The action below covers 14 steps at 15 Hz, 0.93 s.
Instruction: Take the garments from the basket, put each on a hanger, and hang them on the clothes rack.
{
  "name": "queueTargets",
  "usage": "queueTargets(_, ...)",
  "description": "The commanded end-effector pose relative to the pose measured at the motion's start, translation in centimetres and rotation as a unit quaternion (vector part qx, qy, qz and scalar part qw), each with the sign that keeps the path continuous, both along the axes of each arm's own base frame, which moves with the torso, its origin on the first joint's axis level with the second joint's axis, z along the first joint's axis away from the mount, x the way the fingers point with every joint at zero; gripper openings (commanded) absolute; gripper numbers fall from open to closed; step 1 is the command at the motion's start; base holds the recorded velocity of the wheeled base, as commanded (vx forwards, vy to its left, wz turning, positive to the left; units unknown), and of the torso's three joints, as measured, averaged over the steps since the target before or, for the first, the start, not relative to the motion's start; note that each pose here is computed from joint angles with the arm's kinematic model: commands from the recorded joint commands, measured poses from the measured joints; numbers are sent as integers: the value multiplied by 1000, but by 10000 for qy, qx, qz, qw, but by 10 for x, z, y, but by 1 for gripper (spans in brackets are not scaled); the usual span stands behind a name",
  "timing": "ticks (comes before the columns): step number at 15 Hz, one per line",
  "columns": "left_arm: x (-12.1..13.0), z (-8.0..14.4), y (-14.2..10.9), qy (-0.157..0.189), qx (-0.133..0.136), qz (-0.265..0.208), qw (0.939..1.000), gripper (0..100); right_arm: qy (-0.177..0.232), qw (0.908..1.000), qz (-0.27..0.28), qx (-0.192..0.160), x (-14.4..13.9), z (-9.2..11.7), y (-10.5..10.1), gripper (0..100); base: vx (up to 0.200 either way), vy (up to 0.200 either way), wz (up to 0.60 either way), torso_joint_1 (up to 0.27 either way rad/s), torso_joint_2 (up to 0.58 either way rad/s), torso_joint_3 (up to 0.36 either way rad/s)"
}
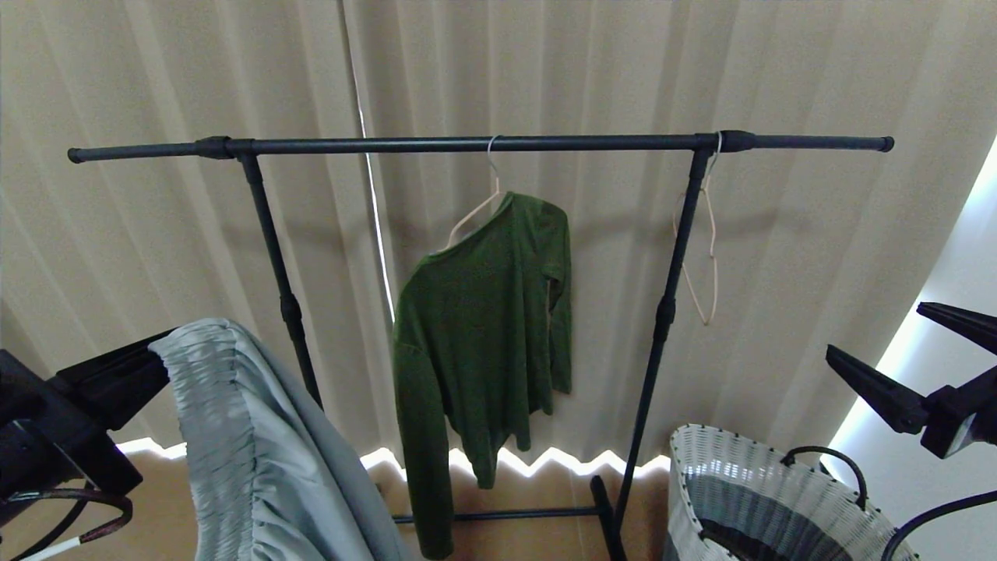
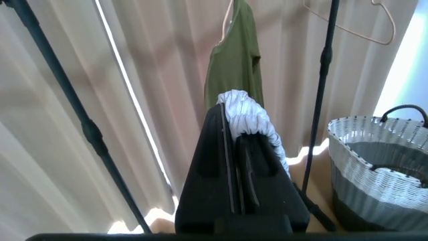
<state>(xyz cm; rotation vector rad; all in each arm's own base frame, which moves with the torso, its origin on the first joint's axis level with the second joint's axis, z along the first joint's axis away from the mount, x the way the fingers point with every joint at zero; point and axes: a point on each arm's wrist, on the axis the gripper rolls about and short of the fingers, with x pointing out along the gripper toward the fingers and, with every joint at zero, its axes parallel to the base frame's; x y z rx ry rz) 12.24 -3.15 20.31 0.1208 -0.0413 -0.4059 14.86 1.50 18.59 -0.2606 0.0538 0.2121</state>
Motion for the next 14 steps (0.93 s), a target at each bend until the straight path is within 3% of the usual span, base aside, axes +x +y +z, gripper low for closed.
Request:
queueTargets(1,0,0,0,1,8,5,10000,0,-60,10000,-1,1,-1,2,0,100,200,0,0,-7,-2,7)
queueTargets(10,2,-3,0,76,24,5,10000,0,72,9996,-254,85,7,0,-7,100,200,0,0,6,1,1)
queueTargets(14,2,-3,1,70,38,43,10000,0,490,9900,-391,1262,25,16,-7,100,150,0,0,-2,1,2)
